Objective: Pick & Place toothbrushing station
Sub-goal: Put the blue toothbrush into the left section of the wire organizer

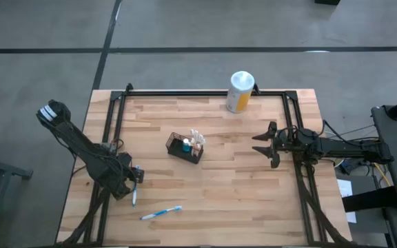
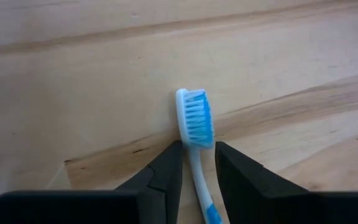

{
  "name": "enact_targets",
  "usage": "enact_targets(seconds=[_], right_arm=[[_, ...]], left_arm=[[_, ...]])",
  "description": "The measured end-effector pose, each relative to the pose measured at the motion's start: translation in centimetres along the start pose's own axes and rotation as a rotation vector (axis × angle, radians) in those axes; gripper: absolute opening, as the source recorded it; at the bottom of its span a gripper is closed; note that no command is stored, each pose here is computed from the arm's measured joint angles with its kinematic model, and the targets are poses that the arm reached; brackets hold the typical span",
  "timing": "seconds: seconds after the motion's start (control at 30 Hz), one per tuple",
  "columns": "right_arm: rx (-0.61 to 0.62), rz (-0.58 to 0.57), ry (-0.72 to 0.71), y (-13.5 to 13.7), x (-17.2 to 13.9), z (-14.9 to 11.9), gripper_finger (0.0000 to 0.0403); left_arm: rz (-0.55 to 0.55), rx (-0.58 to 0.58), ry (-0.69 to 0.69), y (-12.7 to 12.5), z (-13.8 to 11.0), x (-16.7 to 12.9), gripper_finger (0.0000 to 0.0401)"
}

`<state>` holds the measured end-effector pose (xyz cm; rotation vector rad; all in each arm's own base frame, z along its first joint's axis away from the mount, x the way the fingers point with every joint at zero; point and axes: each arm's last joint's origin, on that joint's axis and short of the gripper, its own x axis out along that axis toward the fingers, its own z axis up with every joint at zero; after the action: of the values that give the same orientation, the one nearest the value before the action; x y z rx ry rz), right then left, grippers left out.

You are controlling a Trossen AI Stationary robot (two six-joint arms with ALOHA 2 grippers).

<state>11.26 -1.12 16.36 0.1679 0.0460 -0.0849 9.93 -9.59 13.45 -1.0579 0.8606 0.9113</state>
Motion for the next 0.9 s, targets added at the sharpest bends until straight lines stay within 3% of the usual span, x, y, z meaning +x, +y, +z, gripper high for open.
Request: enact_targets(seconds=[0.2, 0.7, 0.9], right_arm=[[0.000, 0.000, 0.000, 0.00, 0.00, 0.00, 0.0203], [0.000, 0.000, 0.000, 0.00, 0.00, 0.00, 0.0203], [0.000, 0.001, 0.000, 0.00, 0.00, 0.00, 0.0203]], left_arm=[[-0.001, -0.001, -0.001, 0.11, 0.02, 0.17, 0.0095], [-0.041, -0.018, 0.023, 0.41, -0.17, 0.95, 0.0011], [-0.048, -0.025, 0.040, 0.29, -0.28, 0.94, 0.0006]])
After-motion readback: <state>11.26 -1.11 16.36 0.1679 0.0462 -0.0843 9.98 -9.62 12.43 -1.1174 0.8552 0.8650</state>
